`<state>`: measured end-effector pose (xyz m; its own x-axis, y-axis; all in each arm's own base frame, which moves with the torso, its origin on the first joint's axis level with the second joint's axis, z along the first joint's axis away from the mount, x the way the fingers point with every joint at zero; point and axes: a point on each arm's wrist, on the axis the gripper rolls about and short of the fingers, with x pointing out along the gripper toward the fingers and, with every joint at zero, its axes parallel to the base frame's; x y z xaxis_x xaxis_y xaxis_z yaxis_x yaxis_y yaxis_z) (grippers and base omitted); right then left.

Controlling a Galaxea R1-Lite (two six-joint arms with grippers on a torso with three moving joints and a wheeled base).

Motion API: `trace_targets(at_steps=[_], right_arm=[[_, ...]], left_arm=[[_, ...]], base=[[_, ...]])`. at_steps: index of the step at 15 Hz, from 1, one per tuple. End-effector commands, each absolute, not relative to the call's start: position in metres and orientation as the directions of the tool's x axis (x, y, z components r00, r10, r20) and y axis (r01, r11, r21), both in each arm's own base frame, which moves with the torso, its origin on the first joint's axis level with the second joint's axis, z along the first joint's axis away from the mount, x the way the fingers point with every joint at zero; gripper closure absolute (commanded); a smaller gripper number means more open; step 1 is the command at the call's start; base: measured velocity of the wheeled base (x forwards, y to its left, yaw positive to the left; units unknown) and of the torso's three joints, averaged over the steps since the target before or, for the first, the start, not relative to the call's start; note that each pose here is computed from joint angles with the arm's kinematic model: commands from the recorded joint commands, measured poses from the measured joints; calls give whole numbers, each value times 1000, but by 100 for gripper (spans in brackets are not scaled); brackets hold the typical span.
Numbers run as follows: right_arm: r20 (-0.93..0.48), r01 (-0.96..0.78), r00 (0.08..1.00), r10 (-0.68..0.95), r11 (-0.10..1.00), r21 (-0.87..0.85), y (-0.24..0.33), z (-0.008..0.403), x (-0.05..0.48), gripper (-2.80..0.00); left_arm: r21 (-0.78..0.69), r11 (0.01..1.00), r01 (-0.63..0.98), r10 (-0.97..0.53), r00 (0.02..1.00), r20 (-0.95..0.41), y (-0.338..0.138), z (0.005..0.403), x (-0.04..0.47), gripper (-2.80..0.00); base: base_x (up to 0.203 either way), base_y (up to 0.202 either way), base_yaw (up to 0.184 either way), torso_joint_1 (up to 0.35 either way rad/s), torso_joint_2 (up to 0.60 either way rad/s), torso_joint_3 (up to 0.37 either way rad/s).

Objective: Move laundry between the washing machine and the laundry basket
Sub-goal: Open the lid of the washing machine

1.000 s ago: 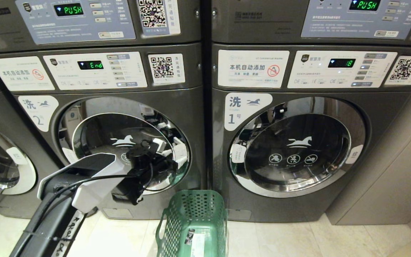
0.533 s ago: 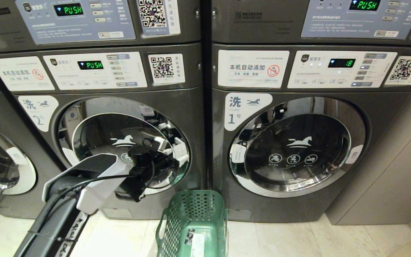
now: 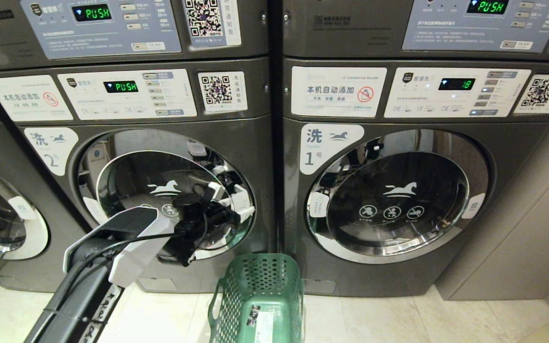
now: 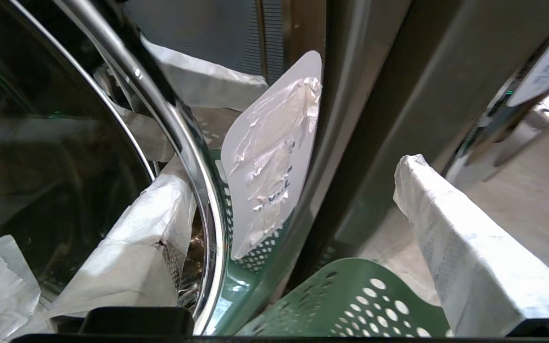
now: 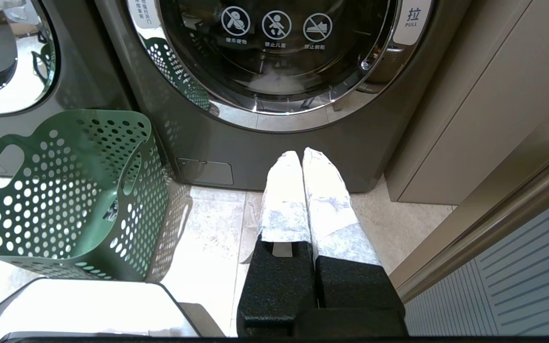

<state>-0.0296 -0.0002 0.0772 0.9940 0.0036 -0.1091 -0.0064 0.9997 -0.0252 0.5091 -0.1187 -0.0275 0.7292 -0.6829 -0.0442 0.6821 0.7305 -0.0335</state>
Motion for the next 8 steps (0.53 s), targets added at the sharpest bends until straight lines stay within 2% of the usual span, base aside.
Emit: trace_targets(at_steps=[1,8], right_arm=[[-112,-8,994,5,1000,-26,0,77,-29,0],[-112,-8,994,5,1000,-26,0,77,-29,0]], left_arm=[[-47,698,715,-717,696,-42,-120,-28,508,-280],[-61,653,755,-757,652,-34,-125,-22,505,-280]], base=[[0,0,0,0,0,0],[0,0,0,0,0,0]])
